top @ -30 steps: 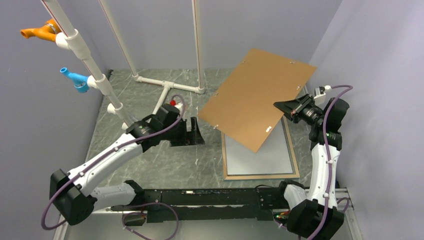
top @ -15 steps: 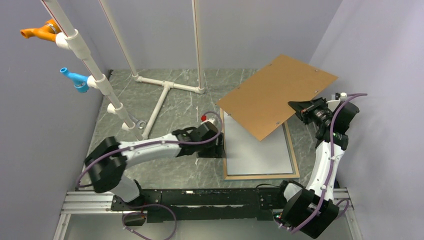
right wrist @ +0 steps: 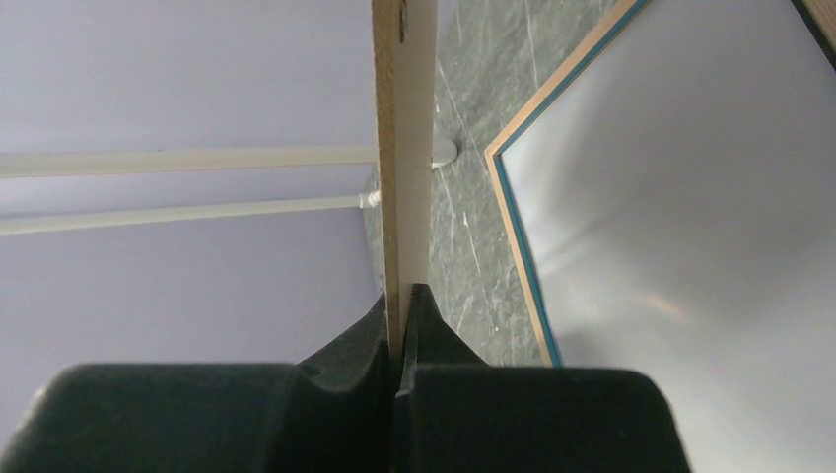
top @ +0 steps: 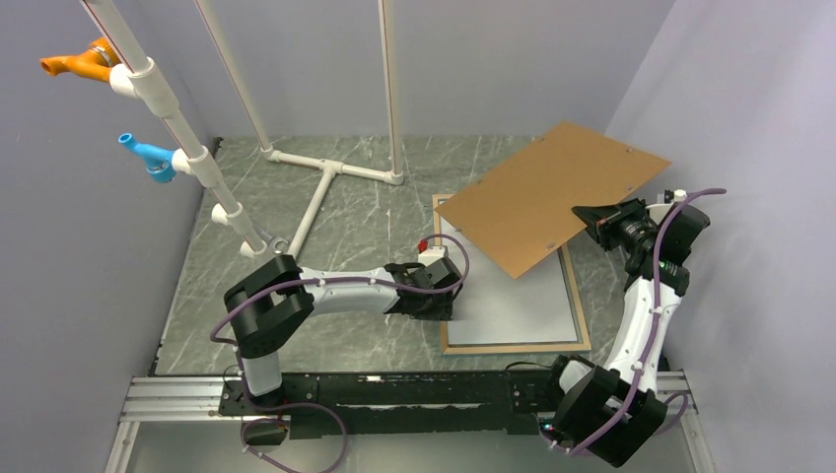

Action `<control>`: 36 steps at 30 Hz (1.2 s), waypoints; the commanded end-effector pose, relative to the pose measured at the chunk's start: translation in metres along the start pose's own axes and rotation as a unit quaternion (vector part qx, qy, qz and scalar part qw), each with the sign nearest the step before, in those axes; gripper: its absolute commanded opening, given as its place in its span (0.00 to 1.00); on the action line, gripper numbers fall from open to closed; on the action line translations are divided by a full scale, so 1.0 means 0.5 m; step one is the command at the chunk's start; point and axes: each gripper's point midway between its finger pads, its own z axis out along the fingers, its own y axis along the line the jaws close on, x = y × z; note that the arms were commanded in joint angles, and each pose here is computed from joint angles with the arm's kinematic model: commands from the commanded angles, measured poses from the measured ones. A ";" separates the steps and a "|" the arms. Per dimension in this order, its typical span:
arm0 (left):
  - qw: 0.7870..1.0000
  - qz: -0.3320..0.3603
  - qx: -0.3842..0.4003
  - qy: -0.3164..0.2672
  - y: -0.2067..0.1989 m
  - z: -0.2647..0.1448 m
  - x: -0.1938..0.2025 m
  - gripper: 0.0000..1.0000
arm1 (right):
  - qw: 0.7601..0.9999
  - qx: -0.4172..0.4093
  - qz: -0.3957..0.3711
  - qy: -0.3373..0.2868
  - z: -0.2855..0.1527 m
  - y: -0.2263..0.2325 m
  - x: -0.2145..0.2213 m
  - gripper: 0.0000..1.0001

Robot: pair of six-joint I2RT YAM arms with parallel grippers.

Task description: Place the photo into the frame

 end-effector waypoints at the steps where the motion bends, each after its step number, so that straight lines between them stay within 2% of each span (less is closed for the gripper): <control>1: 1.000 -0.008 -0.027 -0.014 0.022 0.011 -0.005 0.48 | 0.999 -0.031 -0.025 -0.005 -0.007 0.031 -0.008 0.00; 3: 0.999 -0.010 -0.040 -0.009 0.040 0.014 -0.001 0.36 | 0.999 -0.031 -0.022 -0.001 -0.006 0.027 -0.005 0.00; 5: 0.999 -0.015 -0.050 -0.003 0.059 0.017 0.004 0.19 | 0.999 -0.028 -0.021 0.003 -0.004 0.023 -0.004 0.00; 8: 0.998 -0.028 -0.061 -0.003 0.088 0.013 0.004 0.04 | 0.999 -0.028 -0.021 0.010 -0.003 0.020 0.001 0.00; 10: 0.997 -0.039 -0.070 -0.004 0.109 0.008 0.003 0.00 | 0.999 -0.030 -0.021 0.012 -0.003 0.020 0.002 0.00; 19: 0.990 -0.069 -0.123 -0.026 0.197 -0.046 -0.004 0.00 | 0.998 -0.042 -0.019 0.032 0.003 0.014 0.016 0.00; 27: 0.985 -0.099 -0.134 -0.044 0.258 -0.095 0.009 0.00 | 0.996 -0.048 -0.031 0.063 0.015 0.008 0.041 0.00; 36: 0.986 -0.084 -0.135 -0.048 0.317 -0.129 0.032 0.00 | 0.991 -0.047 -0.061 0.112 0.032 0.013 0.093 0.00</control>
